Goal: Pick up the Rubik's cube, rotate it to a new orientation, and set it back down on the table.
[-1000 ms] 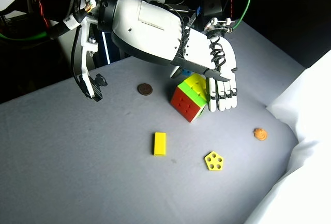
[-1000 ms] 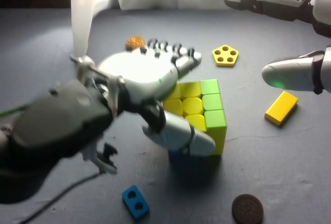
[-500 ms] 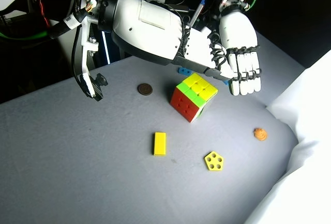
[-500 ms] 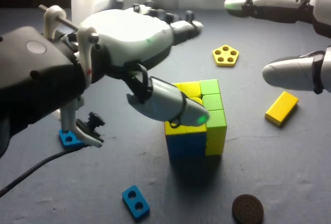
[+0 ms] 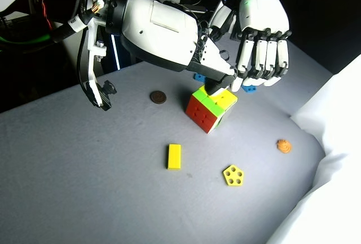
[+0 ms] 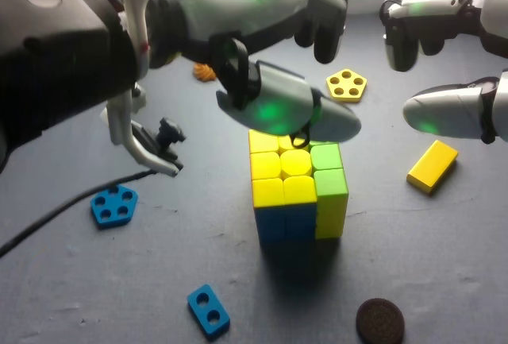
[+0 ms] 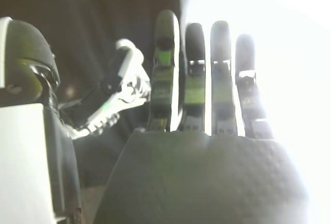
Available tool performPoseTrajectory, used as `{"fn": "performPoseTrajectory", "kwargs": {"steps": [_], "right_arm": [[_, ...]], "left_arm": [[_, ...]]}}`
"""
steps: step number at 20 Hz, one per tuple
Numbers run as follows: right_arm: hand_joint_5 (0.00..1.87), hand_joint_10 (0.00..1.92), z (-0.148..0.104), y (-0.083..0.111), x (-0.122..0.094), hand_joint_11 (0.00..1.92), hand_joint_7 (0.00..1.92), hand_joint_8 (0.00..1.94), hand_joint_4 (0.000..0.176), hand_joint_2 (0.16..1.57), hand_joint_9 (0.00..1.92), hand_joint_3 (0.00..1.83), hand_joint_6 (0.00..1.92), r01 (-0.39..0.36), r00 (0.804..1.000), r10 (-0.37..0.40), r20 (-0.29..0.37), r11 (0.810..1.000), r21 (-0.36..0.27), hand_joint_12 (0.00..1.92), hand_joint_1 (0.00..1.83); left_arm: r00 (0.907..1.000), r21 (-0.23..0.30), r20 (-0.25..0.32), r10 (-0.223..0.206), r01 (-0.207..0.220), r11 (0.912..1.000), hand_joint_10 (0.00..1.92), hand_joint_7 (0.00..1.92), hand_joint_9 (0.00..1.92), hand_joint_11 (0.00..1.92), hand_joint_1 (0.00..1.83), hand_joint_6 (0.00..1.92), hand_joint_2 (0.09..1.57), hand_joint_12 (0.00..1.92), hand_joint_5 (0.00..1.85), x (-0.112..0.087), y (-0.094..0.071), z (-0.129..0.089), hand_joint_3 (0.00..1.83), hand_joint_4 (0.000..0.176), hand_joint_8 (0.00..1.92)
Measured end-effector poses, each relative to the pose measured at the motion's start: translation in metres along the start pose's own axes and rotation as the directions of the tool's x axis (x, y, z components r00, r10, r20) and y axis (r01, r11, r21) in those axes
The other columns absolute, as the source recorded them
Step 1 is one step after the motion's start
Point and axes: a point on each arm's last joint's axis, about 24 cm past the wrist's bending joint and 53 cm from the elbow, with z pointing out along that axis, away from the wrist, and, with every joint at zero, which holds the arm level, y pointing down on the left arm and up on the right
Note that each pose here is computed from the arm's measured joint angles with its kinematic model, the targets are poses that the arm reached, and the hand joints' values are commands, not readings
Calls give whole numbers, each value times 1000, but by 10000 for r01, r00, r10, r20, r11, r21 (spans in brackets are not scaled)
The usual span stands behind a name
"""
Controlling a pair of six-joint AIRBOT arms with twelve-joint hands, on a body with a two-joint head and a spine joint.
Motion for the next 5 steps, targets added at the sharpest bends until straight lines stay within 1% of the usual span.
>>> {"fn": "performPoseTrajectory", "kwargs": {"steps": [1,2,3,4,5], "right_arm": [[386,1812,0,0,0,130,496,1566,0,1299,372,0,1454,0,10000,0,-1,10000,-1,1921,0],[389,1826,0,0,0,143,503,1590,0,1300,392,0,1472,0,10000,0,6,10000,-5,1921,0],[391,1833,0,0,0,152,509,1605,0,1302,404,1,1502,0,10000,0,-1,10000,-1,1921,0],[390,1847,0,0,0,166,498,1623,0,1303,401,1,1513,4,10000,-4,3,10000,-3,1921,0],[396,1852,0,0,0,168,500,1628,0,1304,399,1,1516,0,10000,0,-1,10000,-1,1921,0]], "left_arm": [[10000,21,34,2,-2,10000,1527,272,283,125,475,1161,1061,1605,391,-1,-1,0,2,0,1526],[10000,52,70,15,-15,10000,1578,244,278,139,470,1309,1063,1630,317,-3,-2,0,1,0,1597],[10000,60,62,14,-15,10000,1618,217,263,144,471,1377,1064,1650,283,-3,-3,0,1,0,1642],[10000,72,49,7,-7,10000,1602,224,261,145,456,1378,1071,1662,270,-2,-3,0,2,0,1628],[10000,71,51,26,-26,10000,1595,226,252,121,475,1337,1075,1673,286,-2,-3,0,2,0,1608]]}}
